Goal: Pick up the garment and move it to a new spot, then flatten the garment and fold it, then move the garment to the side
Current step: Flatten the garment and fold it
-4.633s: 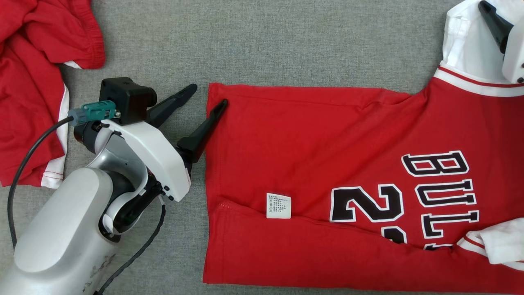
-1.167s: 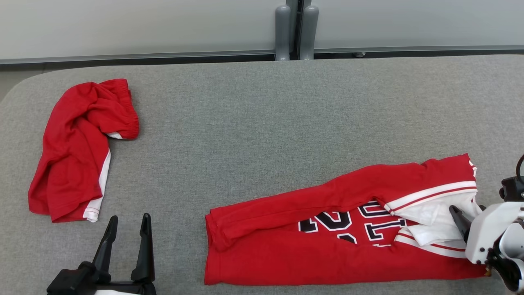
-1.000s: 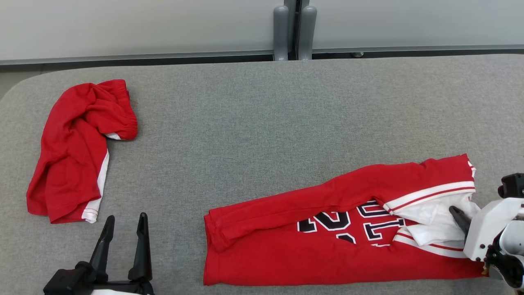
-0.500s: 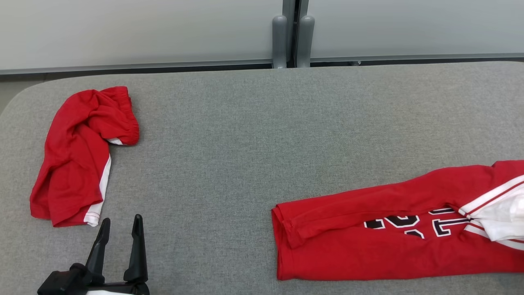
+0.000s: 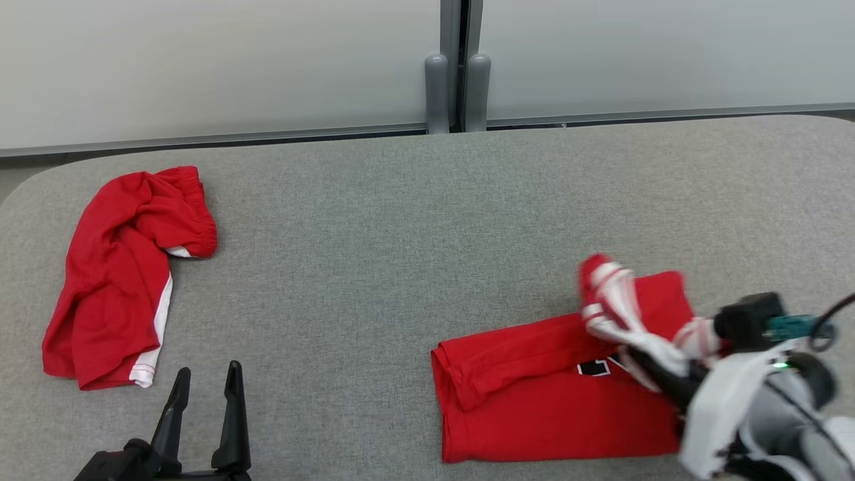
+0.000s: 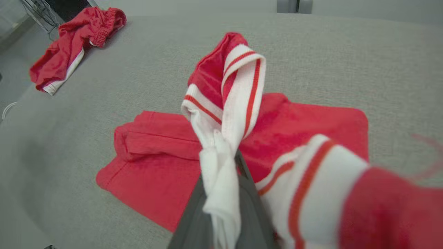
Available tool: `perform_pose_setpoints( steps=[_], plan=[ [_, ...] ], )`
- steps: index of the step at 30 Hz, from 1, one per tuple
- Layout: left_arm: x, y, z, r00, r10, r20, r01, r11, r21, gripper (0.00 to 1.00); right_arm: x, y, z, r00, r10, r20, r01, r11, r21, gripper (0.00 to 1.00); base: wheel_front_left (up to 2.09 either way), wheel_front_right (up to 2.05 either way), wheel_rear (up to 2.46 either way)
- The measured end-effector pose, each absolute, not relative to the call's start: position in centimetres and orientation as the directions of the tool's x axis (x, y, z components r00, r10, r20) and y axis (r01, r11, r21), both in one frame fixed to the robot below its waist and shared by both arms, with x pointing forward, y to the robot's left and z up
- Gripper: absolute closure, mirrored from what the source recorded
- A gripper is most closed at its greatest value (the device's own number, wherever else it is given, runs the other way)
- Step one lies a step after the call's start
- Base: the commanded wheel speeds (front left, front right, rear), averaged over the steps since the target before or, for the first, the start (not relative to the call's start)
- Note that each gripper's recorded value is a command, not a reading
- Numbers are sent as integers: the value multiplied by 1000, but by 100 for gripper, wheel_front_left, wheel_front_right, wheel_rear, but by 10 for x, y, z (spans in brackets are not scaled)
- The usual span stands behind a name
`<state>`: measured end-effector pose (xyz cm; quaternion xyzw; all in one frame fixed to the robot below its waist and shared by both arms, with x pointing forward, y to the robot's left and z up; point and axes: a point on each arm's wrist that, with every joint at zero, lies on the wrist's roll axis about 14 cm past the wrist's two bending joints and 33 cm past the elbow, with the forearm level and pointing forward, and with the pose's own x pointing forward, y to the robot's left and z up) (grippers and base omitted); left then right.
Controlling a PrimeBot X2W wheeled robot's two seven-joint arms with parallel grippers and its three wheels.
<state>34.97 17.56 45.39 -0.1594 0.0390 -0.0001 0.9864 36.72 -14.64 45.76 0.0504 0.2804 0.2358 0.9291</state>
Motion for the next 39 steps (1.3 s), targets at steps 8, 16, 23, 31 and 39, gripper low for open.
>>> perform_pose_setpoints(
  steps=[8, 16, 23, 31, 39],
  plan=[
    [343, 172, 458, 998, -11, -66, -11, 946, -324, 0, 355, -32, 459, 654, 662, -366, -532, 747, 400, 100, 0, 0, 0],
    [330, 182, 461, 998, 32, -62, -50, 942, -331, 0, 343, 7, 448, 614, 711, -342, -550, 696, 461, 100, 0, 0, 0],
    [323, 186, 462, 997, 52, -59, -69, 941, -331, 0, 345, 25, 460, 638, 725, -260, -559, 668, 490, 0, 0, 0, 0],
    [317, 193, 465, 996, 73, -51, -86, 941, -326, 0, 365, -9, 492, 776, 626, -78, -538, 721, 437, 0, 0, 0, 0],
    [317, 198, 472, 996, 83, -28, -88, 946, -312, 0, 378, -145, 481, 954, 298, -31, -288, 942, 173, 0, 0, 0, 0]
  ],
)
